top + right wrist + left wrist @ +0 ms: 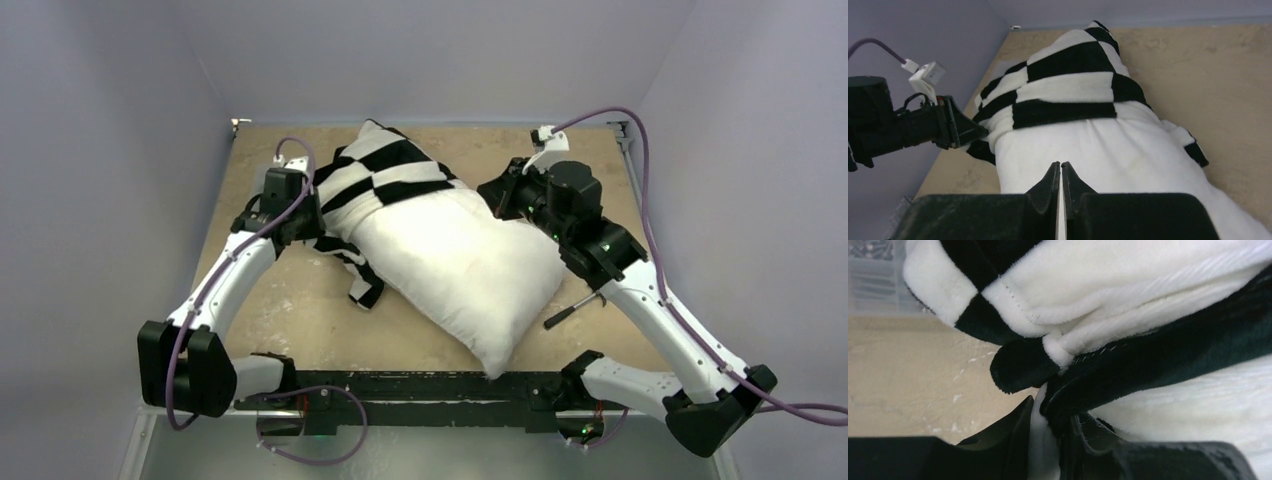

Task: Remove the pillowcase from the pillow

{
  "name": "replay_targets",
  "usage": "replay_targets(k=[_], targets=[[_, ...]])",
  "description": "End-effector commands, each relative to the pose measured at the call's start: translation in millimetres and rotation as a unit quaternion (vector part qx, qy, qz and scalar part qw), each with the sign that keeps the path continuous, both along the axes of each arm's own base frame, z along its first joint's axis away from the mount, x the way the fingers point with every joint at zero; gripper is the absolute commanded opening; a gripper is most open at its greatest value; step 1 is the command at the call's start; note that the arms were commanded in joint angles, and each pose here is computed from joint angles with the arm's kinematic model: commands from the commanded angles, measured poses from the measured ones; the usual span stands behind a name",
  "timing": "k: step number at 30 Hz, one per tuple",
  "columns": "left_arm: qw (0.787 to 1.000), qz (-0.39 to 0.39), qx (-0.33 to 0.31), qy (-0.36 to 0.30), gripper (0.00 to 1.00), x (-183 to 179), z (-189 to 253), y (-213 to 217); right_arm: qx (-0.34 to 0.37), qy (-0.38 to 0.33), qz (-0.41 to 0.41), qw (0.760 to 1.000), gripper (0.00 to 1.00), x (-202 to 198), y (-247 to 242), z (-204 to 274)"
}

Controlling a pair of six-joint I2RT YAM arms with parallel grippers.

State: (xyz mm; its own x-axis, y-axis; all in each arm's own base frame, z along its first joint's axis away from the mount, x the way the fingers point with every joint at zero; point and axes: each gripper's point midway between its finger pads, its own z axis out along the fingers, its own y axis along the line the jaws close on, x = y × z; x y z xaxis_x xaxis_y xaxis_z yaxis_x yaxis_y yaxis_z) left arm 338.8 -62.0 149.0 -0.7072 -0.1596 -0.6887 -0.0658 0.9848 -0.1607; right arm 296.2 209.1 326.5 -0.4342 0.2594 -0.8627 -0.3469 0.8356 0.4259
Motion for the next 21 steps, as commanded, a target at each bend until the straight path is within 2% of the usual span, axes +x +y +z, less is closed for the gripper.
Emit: replay_targets(k=[1,2,3,5,6,9,10,12,15,17,21], targets=[[0.998,0.014,-0.009,-0.054,0.30,-10,40,11,-0.006,-0.042,0.072,0.997,0.07,-3,18,12],[0.998,0.013,-0.015,-0.057,0.33,-12,48,10,-0.007,-0.033,0.080,0.996,0.09,-5,20,9],[0.998,0.012,-0.022,-0.059,0.36,-14,54,8,-0.003,-0.027,0.072,0.997,0.16,-5,19,9],[0.997,0.007,-0.038,-0.063,0.43,-16,68,2,-0.006,-0.028,0.043,0.999,0.45,3,13,12],[0.997,-0.005,-0.051,-0.064,0.47,-18,74,-3,-0.009,-0.023,0.032,0.999,0.54,7,11,12],[0.994,-0.016,-0.071,-0.078,0.61,-18,92,-11,-0.022,-0.003,-0.004,1.000,0.73,22,7,-4],[0.993,-0.007,-0.076,-0.085,0.68,-17,98,-10,-0.025,0.006,-0.014,1.000,0.78,26,7,-11],[0.991,-0.009,-0.091,-0.102,0.76,-11,112,-15,-0.035,0.028,-0.046,0.998,0.84,38,2,-29],[0.985,-0.051,-0.124,-0.113,0.78,-1,132,-34,-0.049,0.050,-0.104,0.992,0.91,56,-13,-49],[0.981,-0.076,-0.132,-0.117,0.78,7,139,-43,-0.057,0.053,-0.105,0.991,0.93,63,-16,-61],[0.983,-0.091,-0.108,-0.120,0.77,26,144,-43,-0.066,0.084,-0.081,0.991,0.99,69,-7,-93]])
